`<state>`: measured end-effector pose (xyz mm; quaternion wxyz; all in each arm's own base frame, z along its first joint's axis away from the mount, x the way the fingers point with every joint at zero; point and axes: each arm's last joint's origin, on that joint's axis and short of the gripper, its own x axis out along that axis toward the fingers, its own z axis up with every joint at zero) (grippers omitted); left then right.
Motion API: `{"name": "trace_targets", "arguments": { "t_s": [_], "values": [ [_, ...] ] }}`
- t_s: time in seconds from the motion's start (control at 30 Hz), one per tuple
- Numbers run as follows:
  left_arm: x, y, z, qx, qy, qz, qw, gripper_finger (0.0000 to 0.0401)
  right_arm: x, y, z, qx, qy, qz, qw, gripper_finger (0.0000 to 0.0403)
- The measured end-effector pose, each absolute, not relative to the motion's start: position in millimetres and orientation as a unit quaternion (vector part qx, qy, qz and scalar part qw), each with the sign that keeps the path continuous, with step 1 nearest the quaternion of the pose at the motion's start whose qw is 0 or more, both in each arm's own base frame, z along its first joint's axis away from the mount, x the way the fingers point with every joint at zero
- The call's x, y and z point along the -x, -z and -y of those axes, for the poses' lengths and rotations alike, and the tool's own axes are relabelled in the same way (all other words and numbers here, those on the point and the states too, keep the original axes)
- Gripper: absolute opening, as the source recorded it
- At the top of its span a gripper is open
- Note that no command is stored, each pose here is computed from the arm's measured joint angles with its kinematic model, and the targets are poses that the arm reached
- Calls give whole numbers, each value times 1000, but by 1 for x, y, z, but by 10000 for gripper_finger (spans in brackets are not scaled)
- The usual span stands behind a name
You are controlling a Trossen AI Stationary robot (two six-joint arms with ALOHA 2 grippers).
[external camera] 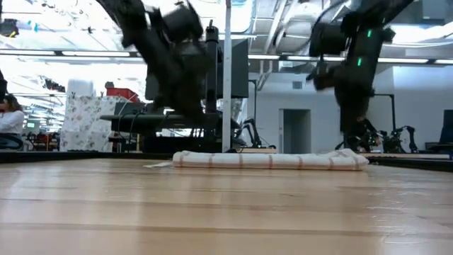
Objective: Roll towel
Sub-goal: Roll the white towel, then return to Home Position
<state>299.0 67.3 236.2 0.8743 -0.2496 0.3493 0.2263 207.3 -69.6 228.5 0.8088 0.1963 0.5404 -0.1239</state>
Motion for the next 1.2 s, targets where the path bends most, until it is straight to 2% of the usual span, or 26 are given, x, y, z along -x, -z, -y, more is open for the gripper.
{"name": "trace_targets", "arguments": {
  "t_s": [0.17, 0.3, 0.47, 0.6, 0.7, 0.9, 1.2],
  "values": [
    [-271, -289, -44, 199, -131, -302, 923, 10, -183, -283, 43, -216, -13, -382, 898, 0],
    [-241, -307, -30, 165, -102, -260, 946, 7, -137, -302, 24, -214, -32, -257, 942, 0],
    [-215, -309, -15, 186, -94, -249, 946, 8, -84, -310, 8, -278, -28, -128, 952, 0],
    [-206, -312, -10, 249, -102, -242, 932, 8, -58, -293, 2, -283, -23, -56, 957, 0],
    [-206, -313, -8, 266, -102, -237, 929, 8, -57, -271, 3, -273, -2, -16, 962, 0],
    [-205, -310, 2, 206, -66, -261, 941, 8, -74, -235, 2, -227, -38, 58, 971, 0],
    [-205, -311, 8, 191, -50, -263, 944, 8, -94, -186, 0, -180, -60, 71, 979, 0]
  ]
}}
